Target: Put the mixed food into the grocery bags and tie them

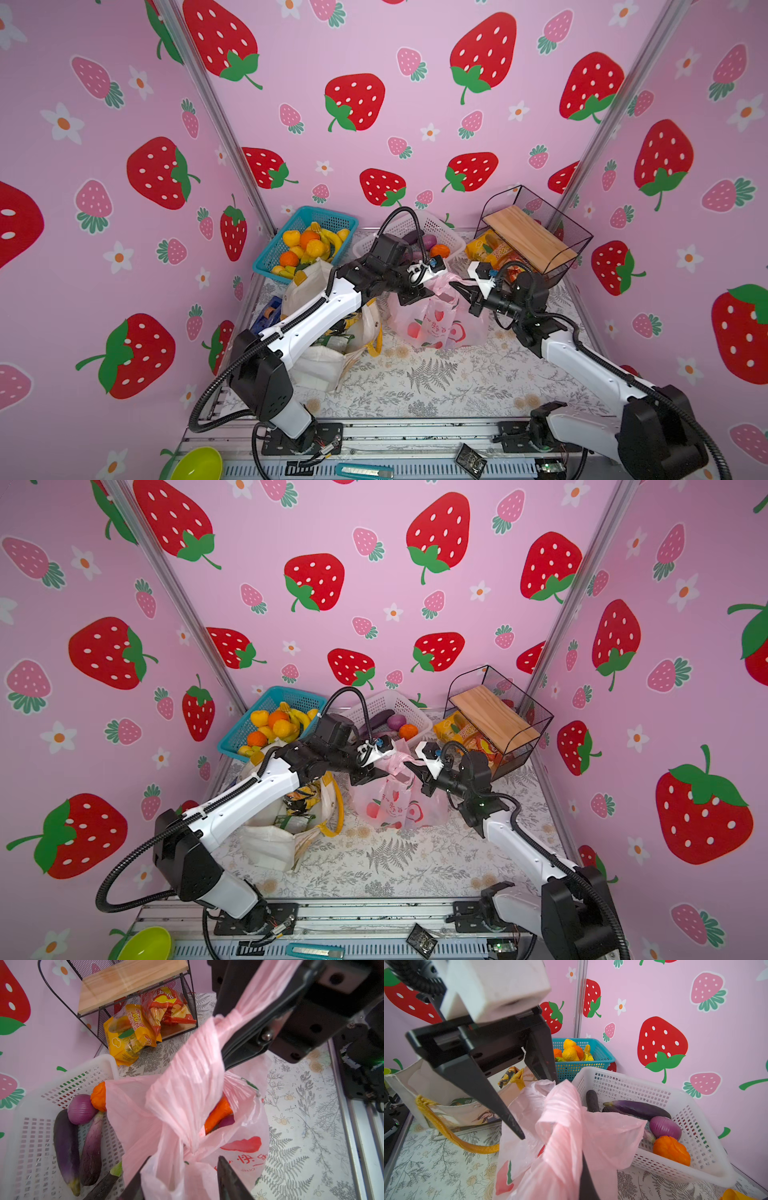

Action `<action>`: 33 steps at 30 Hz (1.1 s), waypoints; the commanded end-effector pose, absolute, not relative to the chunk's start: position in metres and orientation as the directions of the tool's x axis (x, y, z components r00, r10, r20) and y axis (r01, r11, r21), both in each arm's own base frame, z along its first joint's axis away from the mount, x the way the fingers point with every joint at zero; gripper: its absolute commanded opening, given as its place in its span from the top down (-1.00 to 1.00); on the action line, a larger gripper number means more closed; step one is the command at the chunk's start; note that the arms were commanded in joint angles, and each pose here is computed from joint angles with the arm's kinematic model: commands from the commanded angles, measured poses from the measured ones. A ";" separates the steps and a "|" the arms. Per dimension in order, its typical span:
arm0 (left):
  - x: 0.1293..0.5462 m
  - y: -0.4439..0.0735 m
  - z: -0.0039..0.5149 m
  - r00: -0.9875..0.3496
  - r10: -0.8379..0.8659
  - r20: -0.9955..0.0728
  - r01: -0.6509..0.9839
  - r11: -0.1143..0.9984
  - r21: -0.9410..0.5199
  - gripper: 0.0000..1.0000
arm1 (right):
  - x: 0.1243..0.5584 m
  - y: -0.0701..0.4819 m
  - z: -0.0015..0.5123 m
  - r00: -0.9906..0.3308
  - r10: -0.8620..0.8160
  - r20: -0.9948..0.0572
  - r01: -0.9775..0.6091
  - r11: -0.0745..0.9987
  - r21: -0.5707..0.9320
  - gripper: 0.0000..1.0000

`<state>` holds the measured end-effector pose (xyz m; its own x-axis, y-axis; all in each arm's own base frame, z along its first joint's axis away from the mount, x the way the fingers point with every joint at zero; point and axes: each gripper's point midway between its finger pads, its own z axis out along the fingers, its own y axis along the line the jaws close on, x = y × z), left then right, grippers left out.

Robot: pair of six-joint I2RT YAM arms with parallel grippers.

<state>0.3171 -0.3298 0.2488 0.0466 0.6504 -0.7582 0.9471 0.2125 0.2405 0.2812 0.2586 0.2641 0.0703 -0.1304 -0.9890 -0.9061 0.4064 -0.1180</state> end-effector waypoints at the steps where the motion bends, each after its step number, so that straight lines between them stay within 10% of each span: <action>1: 0.323 -0.334 0.245 0.106 0.698 -0.708 0.927 0.189 0.325 -0.03 | 0.274 0.263 0.277 0.113 -0.091 -0.989 -0.914 0.382 -0.140 1.00; 22: 0.365 -0.353 0.265 0.088 0.582 -0.808 0.822 0.416 0.389 1.00 | 0.283 0.256 0.267 0.090 -0.111 -0.990 -0.878 0.461 -0.132 0.89; 33: 0.356 -0.354 0.249 0.091 0.610 -0.787 0.855 0.358 0.376 1.00 | 0.288 0.252 0.261 0.171 -0.162 -0.972 -0.843 0.486 -0.229 0.04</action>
<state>0.3618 -0.3529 0.2411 0.0546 0.6200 -0.7827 0.8474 0.3859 0.3648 0.2907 0.2530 0.2544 0.0982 -0.1500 -0.9838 -0.8582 0.4877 -0.1601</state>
